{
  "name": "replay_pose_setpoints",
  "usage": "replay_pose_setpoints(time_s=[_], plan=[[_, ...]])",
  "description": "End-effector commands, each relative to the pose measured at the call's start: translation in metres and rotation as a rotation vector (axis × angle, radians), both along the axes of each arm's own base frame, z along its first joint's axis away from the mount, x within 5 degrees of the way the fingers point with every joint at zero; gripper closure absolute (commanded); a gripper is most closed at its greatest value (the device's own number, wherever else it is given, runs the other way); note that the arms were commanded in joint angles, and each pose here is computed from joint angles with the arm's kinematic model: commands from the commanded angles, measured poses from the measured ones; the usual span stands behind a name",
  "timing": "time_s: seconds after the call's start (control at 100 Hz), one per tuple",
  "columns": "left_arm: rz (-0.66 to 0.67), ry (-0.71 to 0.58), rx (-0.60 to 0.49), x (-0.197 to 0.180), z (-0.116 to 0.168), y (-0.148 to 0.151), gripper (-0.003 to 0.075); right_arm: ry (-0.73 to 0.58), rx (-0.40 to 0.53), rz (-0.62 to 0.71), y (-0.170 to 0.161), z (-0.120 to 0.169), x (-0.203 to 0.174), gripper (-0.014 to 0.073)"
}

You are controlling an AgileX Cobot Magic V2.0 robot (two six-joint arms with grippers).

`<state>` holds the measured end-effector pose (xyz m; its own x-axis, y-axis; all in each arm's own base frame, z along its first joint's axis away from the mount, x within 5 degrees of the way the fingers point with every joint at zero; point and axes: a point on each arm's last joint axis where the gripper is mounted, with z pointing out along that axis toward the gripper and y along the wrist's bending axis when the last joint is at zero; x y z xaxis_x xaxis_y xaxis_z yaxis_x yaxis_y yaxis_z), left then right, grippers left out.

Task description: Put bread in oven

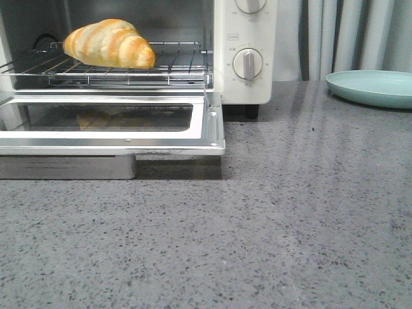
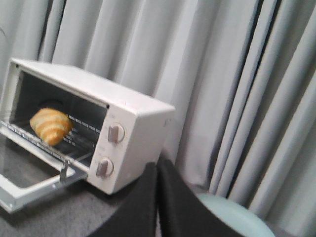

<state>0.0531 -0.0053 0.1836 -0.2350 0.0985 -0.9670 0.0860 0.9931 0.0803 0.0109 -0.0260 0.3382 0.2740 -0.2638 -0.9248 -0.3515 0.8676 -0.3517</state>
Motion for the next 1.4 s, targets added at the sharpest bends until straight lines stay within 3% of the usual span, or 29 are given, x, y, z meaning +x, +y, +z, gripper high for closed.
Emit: replay_pose_setpoints(time_s=[0.0, 0.17, 0.29, 0.54, 0.69, 0.82, 1.39], plan=[[0.010, -0.057, -0.017, 0.000, -0.002, 0.001, 0.0741, 0.026, -0.039, -0.045, -0.002, -0.002, 0.002, 0.0645], [0.010, -0.057, -0.017, 0.000, -0.002, 0.001, 0.0741, 0.059, -0.078, -0.005, 0.014, -0.030, 0.014, 0.0645], [0.010, -0.057, -0.017, 0.000, -0.002, 0.001, 0.0741, 0.130, 0.026, 0.023, 0.031, -0.050, 0.021, 0.0645], [0.010, -0.057, -0.017, 0.000, -0.002, 0.001, 0.0741, 0.215, 0.199, -0.133, 0.042, -0.113, 0.045, 0.0645], [0.010, -0.057, -0.017, 0.000, -0.002, 0.001, 0.0741, 0.357, 0.266, -0.210, 0.038, -0.148, 0.046, 0.0645], [0.010, -0.054, -0.016, 0.000, -0.002, 0.001, 0.0741, 0.455, 0.240, -0.258, 0.035, -0.159, 0.041, 0.0645], [0.010, -0.055, -0.018, 0.000, -0.002, 0.001, 0.0741, 0.436, 0.232, -0.259, 0.035, -0.158, 0.042, 0.0645]])
